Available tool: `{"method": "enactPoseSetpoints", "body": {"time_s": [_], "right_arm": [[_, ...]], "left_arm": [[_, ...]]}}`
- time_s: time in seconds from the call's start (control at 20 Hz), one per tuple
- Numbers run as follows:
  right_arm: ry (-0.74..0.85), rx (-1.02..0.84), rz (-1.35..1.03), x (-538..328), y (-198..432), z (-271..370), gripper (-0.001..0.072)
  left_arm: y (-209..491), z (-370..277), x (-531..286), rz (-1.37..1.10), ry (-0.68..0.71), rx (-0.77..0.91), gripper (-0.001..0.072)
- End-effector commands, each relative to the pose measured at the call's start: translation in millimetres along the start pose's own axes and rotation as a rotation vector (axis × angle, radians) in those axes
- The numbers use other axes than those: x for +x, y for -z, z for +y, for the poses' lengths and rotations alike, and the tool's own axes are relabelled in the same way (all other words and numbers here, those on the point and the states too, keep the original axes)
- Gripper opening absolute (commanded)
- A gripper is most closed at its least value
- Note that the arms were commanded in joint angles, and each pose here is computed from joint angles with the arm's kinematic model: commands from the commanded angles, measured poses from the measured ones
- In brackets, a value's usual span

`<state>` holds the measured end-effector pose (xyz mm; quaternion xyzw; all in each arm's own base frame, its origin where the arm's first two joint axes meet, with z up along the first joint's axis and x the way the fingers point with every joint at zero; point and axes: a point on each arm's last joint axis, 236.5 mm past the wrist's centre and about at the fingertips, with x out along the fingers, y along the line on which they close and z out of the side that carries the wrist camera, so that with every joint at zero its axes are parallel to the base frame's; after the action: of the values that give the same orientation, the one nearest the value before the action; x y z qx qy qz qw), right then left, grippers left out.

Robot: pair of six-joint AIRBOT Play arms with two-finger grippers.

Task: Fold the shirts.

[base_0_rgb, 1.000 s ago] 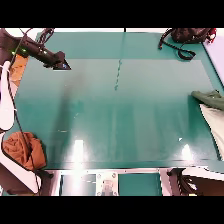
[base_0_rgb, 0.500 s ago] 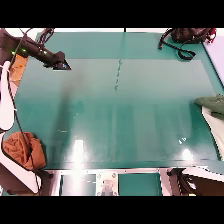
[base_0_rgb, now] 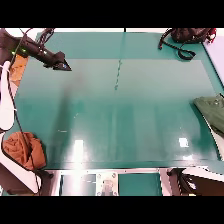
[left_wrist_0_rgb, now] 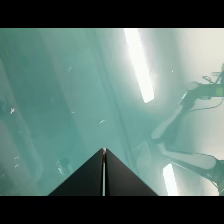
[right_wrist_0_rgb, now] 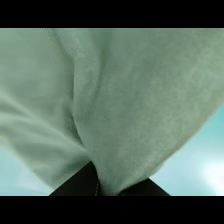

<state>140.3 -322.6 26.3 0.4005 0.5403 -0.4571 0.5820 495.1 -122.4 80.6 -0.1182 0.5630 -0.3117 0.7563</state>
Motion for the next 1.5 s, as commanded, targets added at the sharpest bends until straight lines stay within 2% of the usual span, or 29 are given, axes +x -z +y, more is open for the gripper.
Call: {"method": "enactPoseSetpoints", "body": {"time_s": [0.0,0.1,0.15,0.2,0.25,0.4,0.45,0.55,0.6,0.65,0.7,0.75,0.9,1.05,1.3,1.45], "right_arm": [[0.136,-0.018,0.031,10.9,8.9,-32.0,0.0098],[0.176,-0.022,0.041,14.4,11.9,-42.2,0.0129],[0.178,-0.017,0.059,17.4,16.5,-44.7,0.0364],[0.185,-0.013,0.093,20.2,24.7,-47.7,0.0640],[0.194,-0.007,0.129,22.6,33.6,-51.8,0.0664],[0.187,0.027,0.195,21.7,49.2,-54.3,0.0665],[0.137,0.048,0.196,19.3,49.1,-39.8,0.0664],[-0.083,0.025,0.181,7.8,44.7,24.5,0.0664],[-0.186,-0.007,0.166,-3.2,42.7,59.2,0.0646],[-0.280,-0.055,0.137,-17.7,40.4,96.5,0.0482],[-0.358,-0.133,0.104,-32.2,41.5,131.7,0.0207],[-0.421,-0.222,0.075,-46.2,48.6,167.5,0.0045],[-0.466,-0.512,0.075,-57.5,105.4,237.9,0.0028],[-0.477,-0.773,0.106,-48.9,180.4,272.5,0.0026],[-0.496,-0.974,0.109,-18.0,281.0,255.4,0.0026],[-0.515,-1.046,0.099,-7.1,318.3,239.9,0.0027]], "left_arm": [[5.3,-2.2,-0.3,0.023,0.006,0.002,0.0023],[8.5,-3.0,-0.4,0.036,0.010,0.002,0.0024],[9.3,-3.2,-0.5,0.039,0.011,0.002,0.0024],[9.3,-3.2,-0.5,0.039,0.011,0.001,0.0024],[8.9,-3.8,-0.5,0.038,0.013,0.001,0.0024],[4.4,-7.2,-0.4,0.019,0.028,0.002,0.0023],[0.6,-7.4,-0.5,0.003,0.028,0.002,0.0023],[-4.1,-12.0,-4.1,-0.021,0.034,0.007,0.0022],[-5.9,-15.2,-9.0,-0.034,0.030,0.011,0.0022],[-9.2,-20.2,-17.0,-0.056,0.022,0.015,0.0022],[-12.3,-25.7,-27.2,-0.082,0.008,0.014,0.0022],[-13.1,-32.0,-38.0,-0.101,-0.005,0.022,0.0022],[2.8,-37.6,-53.9,-0.095,-0.050,-0.011,0.0022],[52.3,-36.5,-49.8,-0.024,-0.081,-0.073,0.0022],[165.3,-29.2,-36.5,0.031,-0.176,-0.171,0.0022],[216.4,-28.3,-30.3,0.037,-0.213,-0.211,0.0022]]}}
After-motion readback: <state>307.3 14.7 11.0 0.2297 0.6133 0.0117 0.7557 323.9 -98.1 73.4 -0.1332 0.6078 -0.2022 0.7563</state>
